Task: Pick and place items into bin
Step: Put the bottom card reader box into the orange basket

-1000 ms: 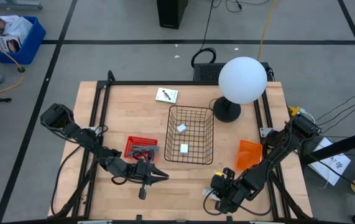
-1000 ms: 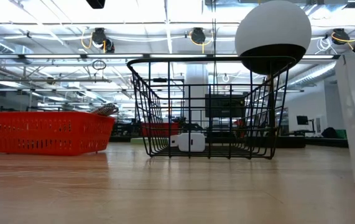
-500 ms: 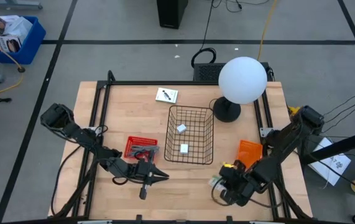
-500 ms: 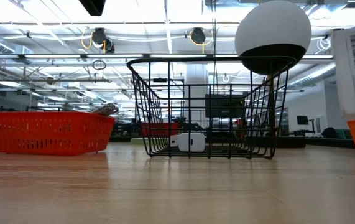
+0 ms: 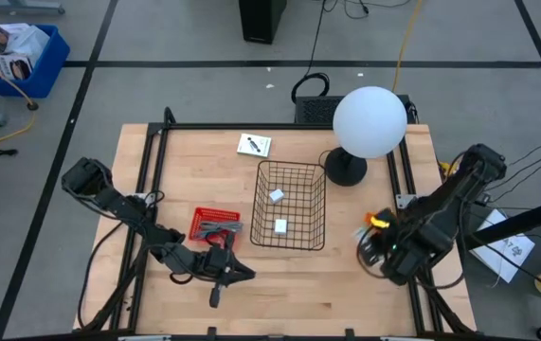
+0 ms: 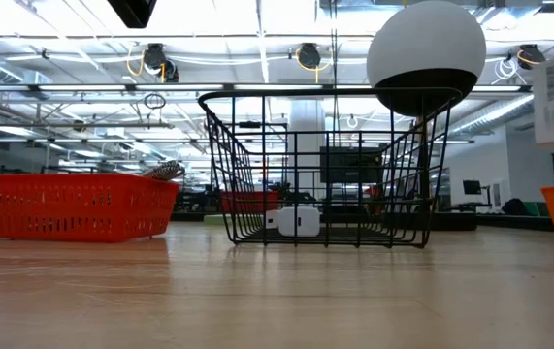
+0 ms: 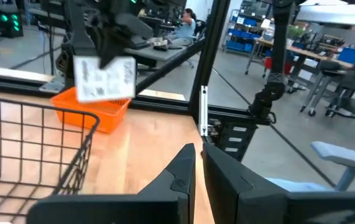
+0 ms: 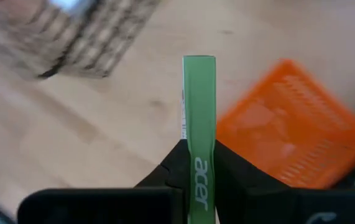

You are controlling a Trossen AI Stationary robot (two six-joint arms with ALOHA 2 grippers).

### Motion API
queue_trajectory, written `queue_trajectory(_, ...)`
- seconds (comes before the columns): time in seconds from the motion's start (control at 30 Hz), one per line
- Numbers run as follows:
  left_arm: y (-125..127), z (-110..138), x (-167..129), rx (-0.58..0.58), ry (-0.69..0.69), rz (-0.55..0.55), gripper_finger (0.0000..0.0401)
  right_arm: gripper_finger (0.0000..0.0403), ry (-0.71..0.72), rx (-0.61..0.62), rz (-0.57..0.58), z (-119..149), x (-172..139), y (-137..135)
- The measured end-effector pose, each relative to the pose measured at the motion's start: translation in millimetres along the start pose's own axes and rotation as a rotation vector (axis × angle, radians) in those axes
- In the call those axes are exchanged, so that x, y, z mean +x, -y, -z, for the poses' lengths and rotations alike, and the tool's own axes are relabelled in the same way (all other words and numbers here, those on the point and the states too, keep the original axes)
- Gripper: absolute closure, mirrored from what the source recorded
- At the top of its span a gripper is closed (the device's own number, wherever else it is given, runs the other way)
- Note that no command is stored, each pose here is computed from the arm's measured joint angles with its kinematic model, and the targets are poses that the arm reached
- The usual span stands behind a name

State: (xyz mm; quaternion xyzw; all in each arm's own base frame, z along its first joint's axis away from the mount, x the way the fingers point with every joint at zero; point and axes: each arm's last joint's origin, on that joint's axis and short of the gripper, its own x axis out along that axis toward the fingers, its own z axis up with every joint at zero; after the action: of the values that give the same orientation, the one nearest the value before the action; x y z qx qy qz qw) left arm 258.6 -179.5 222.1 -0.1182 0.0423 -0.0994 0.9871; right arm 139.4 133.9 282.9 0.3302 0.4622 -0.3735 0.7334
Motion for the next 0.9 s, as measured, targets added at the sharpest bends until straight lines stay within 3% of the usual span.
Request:
queue_trajectory(0.17, 1, 0, -1, 0.0, -0.001, 0.005, 0.0366, 0.0372, 0.016, 0.168, 0.158, -9, -7, 23)
queue_trajectory(0.33, 1, 0, 0, 0.005, 0.0, 0.004, 0.0366, 0.0372, 0.068, 0.262, 0.154, -9, 3, 20)
queue_trajectory(0.53, 3, 1, 0, 0.021, -0.018, 0.06, 0.0366, 0.0364, -0.041, 0.382, 0.405, -5, 30, 33)
queue_trajectory(0.67, 3, 1, -1, 0.083, -0.024, 0.088, 0.0366, 0.0365, -0.063, 0.414, 0.498, -4, 45, 41)
queue_trajectory(0.9, 3, 1, 0, 0.205, -0.015, 0.089, 0.0366, 0.0329, -0.071, 0.432, 0.448, -6, 60, 39)
